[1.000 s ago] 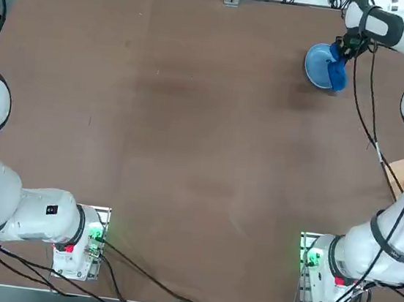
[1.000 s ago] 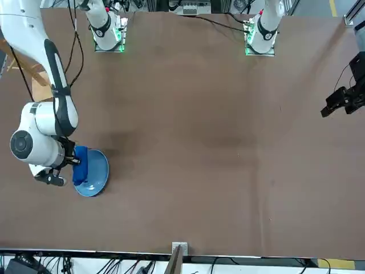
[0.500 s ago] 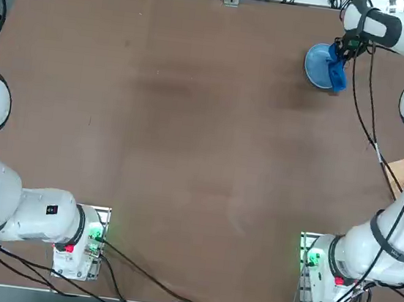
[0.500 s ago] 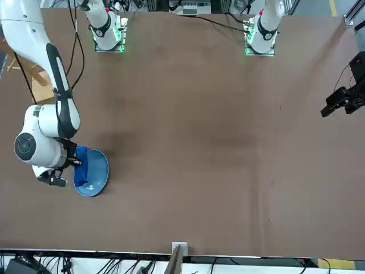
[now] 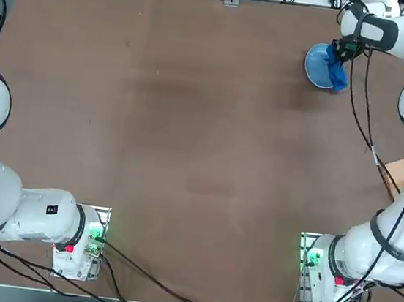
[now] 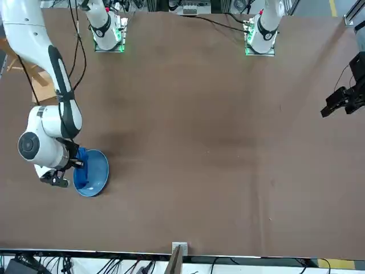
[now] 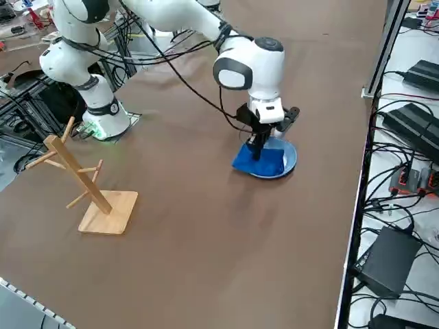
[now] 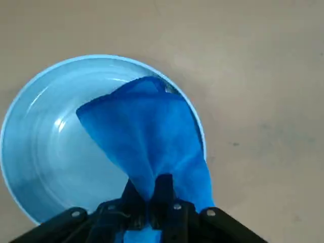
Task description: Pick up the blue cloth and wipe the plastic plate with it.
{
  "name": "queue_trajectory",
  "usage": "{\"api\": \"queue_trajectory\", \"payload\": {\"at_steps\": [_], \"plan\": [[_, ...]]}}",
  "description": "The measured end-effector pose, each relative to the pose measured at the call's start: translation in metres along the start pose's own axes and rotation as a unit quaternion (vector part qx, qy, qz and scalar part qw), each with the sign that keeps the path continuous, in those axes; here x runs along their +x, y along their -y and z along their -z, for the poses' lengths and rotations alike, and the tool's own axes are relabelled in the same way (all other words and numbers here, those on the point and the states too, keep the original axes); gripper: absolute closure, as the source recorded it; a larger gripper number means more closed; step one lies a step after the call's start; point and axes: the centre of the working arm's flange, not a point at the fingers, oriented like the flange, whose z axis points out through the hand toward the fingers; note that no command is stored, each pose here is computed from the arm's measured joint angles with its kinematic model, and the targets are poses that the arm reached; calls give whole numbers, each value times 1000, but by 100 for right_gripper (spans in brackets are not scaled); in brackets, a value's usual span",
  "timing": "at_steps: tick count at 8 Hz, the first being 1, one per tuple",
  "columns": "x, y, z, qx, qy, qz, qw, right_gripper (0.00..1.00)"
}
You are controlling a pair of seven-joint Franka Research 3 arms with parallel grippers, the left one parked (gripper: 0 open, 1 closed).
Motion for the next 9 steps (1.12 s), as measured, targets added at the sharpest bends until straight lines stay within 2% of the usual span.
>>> {"api": "queue_trajectory", "payload": {"at_steps": [4,6,9], "plan": [[-11,11,-38,13,-30,12,999,94],[-16,18,-36,13,-31,15,999,94],[-23,58,-31,19,-37,10,999,94]]}}
